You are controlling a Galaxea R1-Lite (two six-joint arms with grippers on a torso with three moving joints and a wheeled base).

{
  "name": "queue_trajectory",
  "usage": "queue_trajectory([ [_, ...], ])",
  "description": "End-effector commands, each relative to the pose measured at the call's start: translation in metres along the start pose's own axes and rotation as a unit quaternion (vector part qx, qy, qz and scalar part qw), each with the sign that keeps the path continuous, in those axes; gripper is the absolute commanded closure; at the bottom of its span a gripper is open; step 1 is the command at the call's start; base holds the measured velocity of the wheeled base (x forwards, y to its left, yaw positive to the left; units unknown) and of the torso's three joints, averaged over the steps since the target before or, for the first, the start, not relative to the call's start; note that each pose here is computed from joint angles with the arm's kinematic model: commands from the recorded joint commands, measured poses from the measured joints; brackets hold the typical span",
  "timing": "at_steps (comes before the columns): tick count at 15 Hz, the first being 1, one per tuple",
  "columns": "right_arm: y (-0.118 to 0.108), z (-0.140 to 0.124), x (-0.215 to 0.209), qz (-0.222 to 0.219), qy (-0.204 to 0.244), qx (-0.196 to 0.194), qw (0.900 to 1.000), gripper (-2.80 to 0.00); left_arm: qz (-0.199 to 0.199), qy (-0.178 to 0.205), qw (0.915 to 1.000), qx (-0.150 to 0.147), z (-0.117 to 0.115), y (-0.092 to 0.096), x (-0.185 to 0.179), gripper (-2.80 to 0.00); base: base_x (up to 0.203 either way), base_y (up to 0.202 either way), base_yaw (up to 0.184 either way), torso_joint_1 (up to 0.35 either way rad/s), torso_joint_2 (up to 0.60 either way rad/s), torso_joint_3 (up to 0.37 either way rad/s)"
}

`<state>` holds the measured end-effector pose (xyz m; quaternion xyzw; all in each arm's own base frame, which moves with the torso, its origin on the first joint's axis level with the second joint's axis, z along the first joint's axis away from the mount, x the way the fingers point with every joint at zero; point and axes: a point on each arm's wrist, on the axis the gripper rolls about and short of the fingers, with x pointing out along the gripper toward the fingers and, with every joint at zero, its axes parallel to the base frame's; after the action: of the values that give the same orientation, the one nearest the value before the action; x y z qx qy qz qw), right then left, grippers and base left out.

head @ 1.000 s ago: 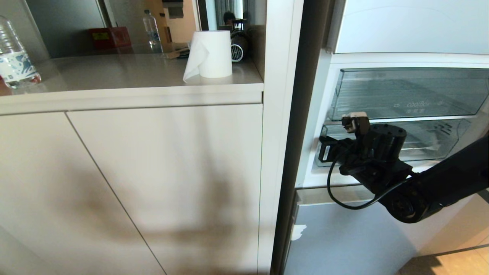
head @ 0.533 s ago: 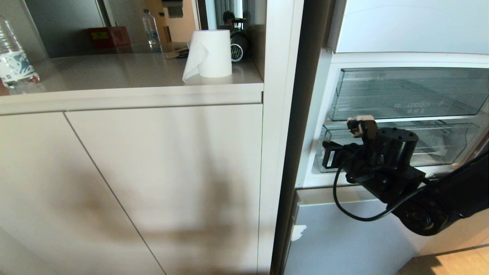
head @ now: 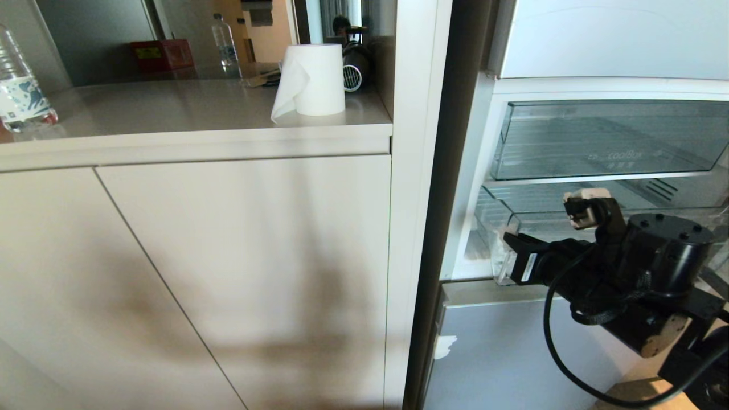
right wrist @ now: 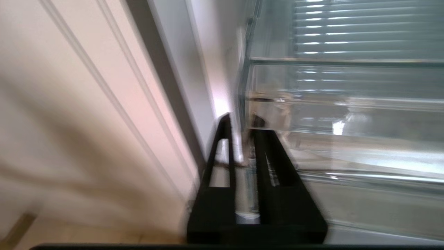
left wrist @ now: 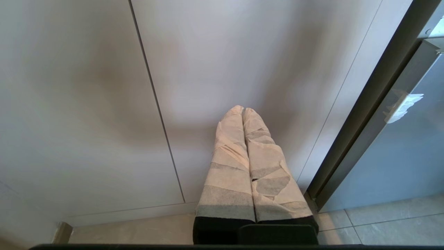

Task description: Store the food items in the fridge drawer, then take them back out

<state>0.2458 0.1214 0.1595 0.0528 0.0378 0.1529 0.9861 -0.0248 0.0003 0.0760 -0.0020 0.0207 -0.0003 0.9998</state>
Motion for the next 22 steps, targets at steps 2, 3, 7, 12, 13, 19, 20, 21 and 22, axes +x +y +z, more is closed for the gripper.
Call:
queue_trajectory([
  [2, -0.002, 0.004, -0.02, 0.0, -0.01, 0.002, 1.0, -2.8, 0.0, 0.001, 1.0, 0.0, 0.0, 0.0, 0.0, 0.0, 0.0, 0.0, 0.0, 0.0, 0.0, 0.0],
  [3, -0.002, 0.002, -0.021, 0.0, -0.005, 0.0, 1.0, -2.8, 0.0, 0.001, 1.0, 0.0, 0.0, 0.0, 0.0, 0.0, 0.0, 0.0, 0.0, 0.0, 0.0, 0.0],
  [7, -0.002, -0.005, -0.028, 0.001, 0.008, -0.003, 1.0, -2.8, 0.0, 0.0, 1.0, 0.0, 0.0, 0.0, 0.0, 0.0, 0.0, 0.0, 0.0, 0.0, 0.0, 0.0],
  [12, -0.006, -0.012, -0.06, 0.004, 0.049, -0.011, 0.999, -2.8, 0.0, 0.001, 1.0, 0.0, 0.0, 0.0, 0.0, 0.0, 0.0, 0.0, 0.0, 0.0, 0.0, 0.0],
  [13, -0.007, -0.011, -0.068, 0.002, 0.056, -0.012, 0.998, -2.8, 0.0, 0.0, 1.0, 0.0, 0.0, 0.0, 0.0, 0.0, 0.0, 0.0, 0.0, 0.0, 0.0, 0.0],
  [19, -0.018, 0.023, -0.132, -0.036, 0.059, -0.014, 0.997, 0.0, 0.0, 0.001, 1.0, 0.001, 0.0, 0.0, 0.0, 0.0, 0.0, 0.0, 0.0, 0.0, 0.0, 0.0],
  [20, -0.02, 0.038, -0.135, -0.051, 0.065, -0.015, 0.997, 0.0, 0.0, 0.0, 1.0, 0.0, 0.0, 0.0, 0.0, 0.0, 0.0, 0.0, 0.0, 0.0, 0.0, 0.0],
  [21, -0.023, 0.055, -0.135, -0.071, 0.072, -0.015, 0.995, 0.0, 0.0, 0.001, 1.0, 0.0, 0.0, 0.0, 0.0, 0.0, 0.0, 0.0, 0.0, 0.0, 0.0, 0.0],
  [22, -0.027, 0.07, -0.13, -0.096, 0.08, -0.014, 0.992, 0.0, 0.0, 0.001, 1.0, 0.0, 0.0, 0.0, 0.0, 0.0, 0.0, 0.0, 0.0, 0.0, 0.0, 0.0],
])
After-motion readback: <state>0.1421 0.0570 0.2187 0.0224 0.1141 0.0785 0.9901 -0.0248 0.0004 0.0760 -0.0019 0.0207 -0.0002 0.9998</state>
